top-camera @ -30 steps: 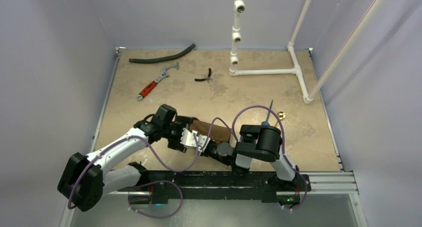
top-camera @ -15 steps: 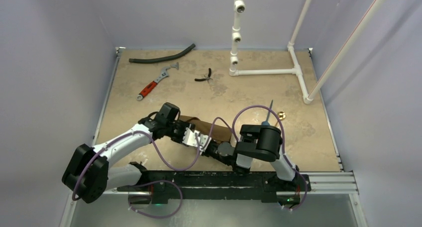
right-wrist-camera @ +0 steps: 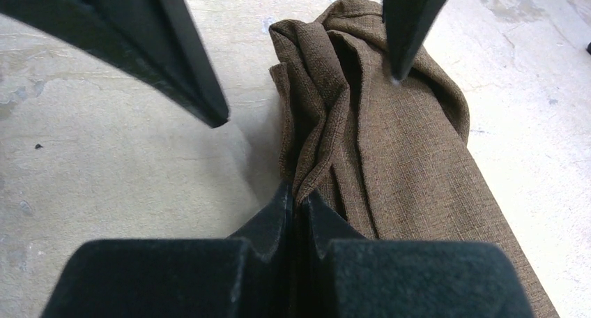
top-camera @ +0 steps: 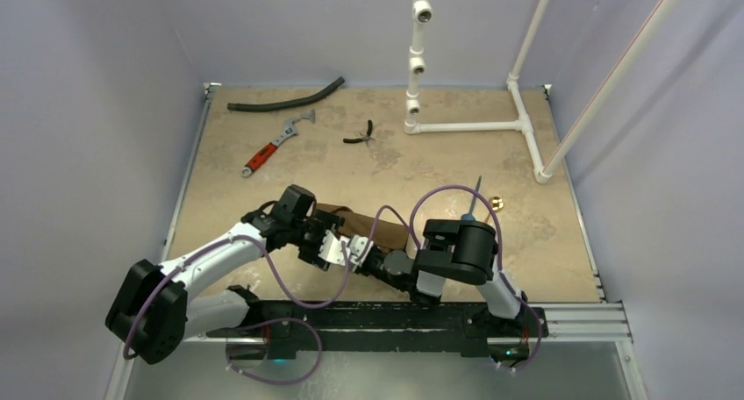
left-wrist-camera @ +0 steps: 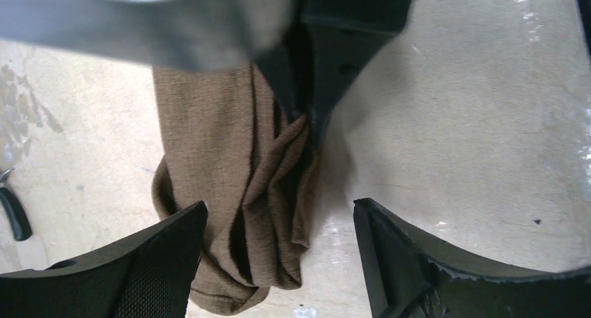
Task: Fold the napkin into a case and place the utensils inside
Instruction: Pick up the 2/3-rectangle-folded napkin at the center of the board.
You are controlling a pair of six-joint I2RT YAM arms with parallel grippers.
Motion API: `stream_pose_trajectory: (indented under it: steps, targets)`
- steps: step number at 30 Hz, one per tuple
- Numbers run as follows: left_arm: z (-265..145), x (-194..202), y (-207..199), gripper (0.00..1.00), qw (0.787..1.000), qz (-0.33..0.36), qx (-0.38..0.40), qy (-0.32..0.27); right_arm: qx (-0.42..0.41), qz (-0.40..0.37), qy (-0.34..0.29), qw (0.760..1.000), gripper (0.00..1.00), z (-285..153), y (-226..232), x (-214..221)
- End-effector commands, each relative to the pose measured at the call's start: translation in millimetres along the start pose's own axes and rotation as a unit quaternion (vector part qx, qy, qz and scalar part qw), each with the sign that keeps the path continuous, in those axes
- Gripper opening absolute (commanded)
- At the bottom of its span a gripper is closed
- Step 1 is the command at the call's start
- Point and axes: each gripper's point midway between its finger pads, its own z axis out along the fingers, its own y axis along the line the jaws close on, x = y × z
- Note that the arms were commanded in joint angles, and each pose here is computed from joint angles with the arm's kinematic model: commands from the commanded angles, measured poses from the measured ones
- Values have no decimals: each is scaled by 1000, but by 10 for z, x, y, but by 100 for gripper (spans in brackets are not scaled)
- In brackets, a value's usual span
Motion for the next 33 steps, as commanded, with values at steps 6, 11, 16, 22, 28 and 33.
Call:
stream_pose_trajectory:
  steps: [6,11,16,22,28,33]
  targets:
    - [102,319,-179,70,998,-10,10,58,49,74,-221,971,0,-122,-286,-1145]
    - [161,443,-175,51,997,-4,20,80,52,76,-218,972,0,-130,-300,-1127]
    - [128,552,-252,44,995,-6,31,91,49,74,-218,972,0,-122,-288,-1120]
    - [59,563,-336,38,994,-4,56,97,52,72,-217,972,0,-128,-304,-1117]
    - [11,569,-360,69,994,-13,46,97,51,72,-221,971,0,-141,-305,-1141]
    - [45,638,-190,70,994,-19,2,112,51,74,-222,971,0,-163,-310,-1148]
